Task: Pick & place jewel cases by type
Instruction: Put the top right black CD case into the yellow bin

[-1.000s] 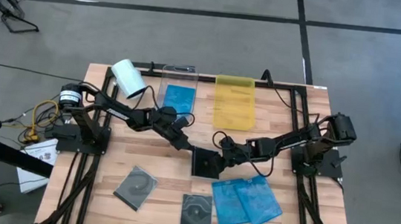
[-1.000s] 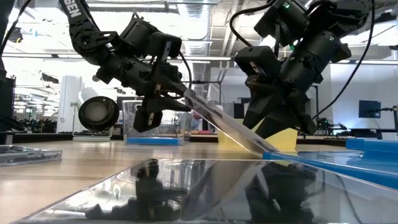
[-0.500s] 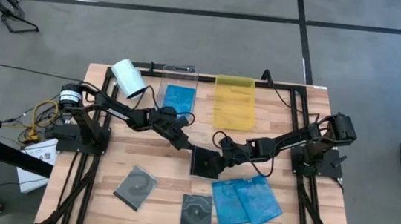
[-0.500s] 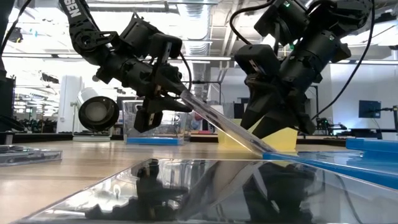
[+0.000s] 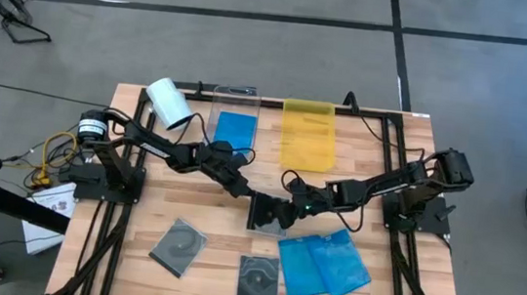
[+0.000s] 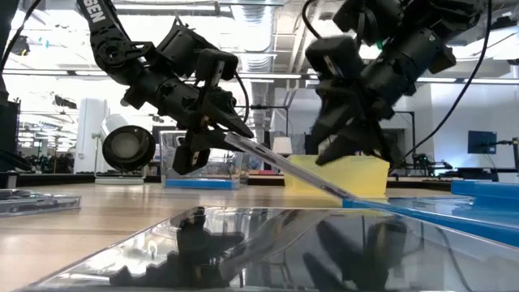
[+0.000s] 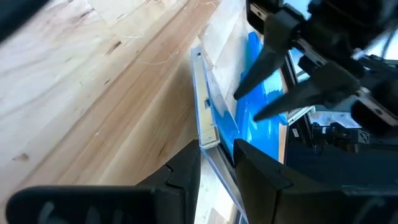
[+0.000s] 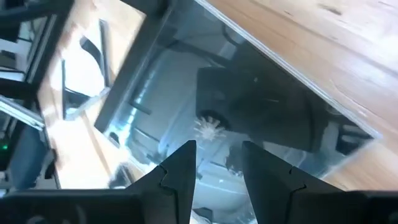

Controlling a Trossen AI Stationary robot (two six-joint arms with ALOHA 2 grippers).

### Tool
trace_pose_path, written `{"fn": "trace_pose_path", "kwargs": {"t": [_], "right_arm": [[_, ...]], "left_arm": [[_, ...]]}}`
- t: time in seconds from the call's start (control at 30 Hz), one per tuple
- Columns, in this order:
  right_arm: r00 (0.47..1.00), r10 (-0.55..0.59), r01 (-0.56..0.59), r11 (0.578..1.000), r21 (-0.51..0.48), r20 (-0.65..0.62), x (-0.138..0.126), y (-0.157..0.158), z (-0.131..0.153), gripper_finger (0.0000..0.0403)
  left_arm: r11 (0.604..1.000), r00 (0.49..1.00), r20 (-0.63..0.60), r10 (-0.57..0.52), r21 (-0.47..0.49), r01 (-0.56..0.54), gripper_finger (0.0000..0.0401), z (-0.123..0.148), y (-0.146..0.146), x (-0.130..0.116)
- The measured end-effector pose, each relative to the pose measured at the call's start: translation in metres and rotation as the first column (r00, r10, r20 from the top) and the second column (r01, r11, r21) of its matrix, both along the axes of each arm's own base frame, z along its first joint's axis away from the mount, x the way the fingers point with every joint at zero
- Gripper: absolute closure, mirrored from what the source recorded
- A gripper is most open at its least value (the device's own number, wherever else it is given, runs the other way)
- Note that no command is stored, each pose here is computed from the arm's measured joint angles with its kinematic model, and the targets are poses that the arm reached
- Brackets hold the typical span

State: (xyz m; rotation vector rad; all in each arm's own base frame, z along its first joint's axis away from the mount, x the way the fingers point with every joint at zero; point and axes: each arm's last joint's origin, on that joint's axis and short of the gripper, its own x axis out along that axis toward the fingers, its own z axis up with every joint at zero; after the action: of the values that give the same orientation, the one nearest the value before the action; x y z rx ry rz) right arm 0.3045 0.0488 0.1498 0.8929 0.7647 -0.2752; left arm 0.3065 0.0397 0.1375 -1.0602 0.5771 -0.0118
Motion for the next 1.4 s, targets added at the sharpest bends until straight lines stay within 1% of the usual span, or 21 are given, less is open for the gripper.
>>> {"fn": "trace_pose_path", "kwargs": {"t": [0.07, 0.17, 0.4, 0.53, 0.7, 0.8, 0.9, 1.07, 1.23, 1.4], "right_arm": [[1.0, 0.005, -0.005, 1.0, -0.01, -0.001, -0.001, -0.002, 0.004, 0.0282], [0.999, 0.014, -0.013, 1.0, -0.019, 0.048, 0.001, -0.002, 0.015, 0.0282], [0.995, 0.015, -0.013, 1.0, -0.028, 0.096, -0.009, -0.008, 0.038, 0.0282], [0.999, 0.005, -0.004, 1.0, -0.024, 0.035, -0.022, -0.009, 0.046, 0.0282], [0.994, -0.029, 0.029, 1.0, -0.01, -0.104, -0.039, -0.011, 0.046, 0.0282], [0.991, -0.027, 0.026, 1.0, -0.011, -0.128, -0.043, -0.01, 0.045, 0.0282], [0.99, -0.019, 0.018, 1.0, -0.013, -0.137, -0.044, -0.008, 0.045, 0.0282], [0.984, 0.018, -0.027, 0.998, -0.05, -0.18, -0.048, -0.006, 0.043, 0.0282], [0.966, 0.083, -0.111, 0.989, -0.101, -0.246, -0.055, -0.004, 0.038, 0.0282], [0.964, 0.165, -0.196, 0.97, -0.142, -0.206, -0.054, 0.002, 0.037, 0.0282]], "left_arm": [[1.0, 1.0, -0.001, 0.0, 0.0, 0.0, 0.0313, 0.0, 0.0, 0.0], [1.0, 1.0, -0.003, 0.002, 0.001, -0.002, 0.0313, 0.0, 0.0, 0.0], [1.0, 1.0, -0.001, 0.003, 0.01, -0.003, 0.0315, 0.0, 0.0, 0.0], [1.0, 1.0, 0.009, -0.003, 0.022, 0.003, 0.033, 0.0, 0.0, 0.0], [0.999, 0.999, 0.035, -0.017, 0.035, 0.015, 0.0357, 0.002, 0.0, 0.001], [0.999, 0.998, 0.059, -0.03, 0.042, 0.028, 0.0366, 0.004, 0.0, 0.002], [0.998, 0.997, 0.072, -0.036, 0.046, 0.033, 0.0364, 0.005, 0.0, 0.002], [0.997, 0.995, 0.077, -0.063, 0.051, 0.059, 0.0355, 0.005, 0.0, 0.002], [0.993, 0.99, 0.086, -0.108, 0.052, 0.104, 0.0364, 0.005, -0.002, 0.002], [0.988, 0.984, 0.095, -0.15, 0.056, 0.145, 0.0366, 0.006, -0.004, 0.002]]}}
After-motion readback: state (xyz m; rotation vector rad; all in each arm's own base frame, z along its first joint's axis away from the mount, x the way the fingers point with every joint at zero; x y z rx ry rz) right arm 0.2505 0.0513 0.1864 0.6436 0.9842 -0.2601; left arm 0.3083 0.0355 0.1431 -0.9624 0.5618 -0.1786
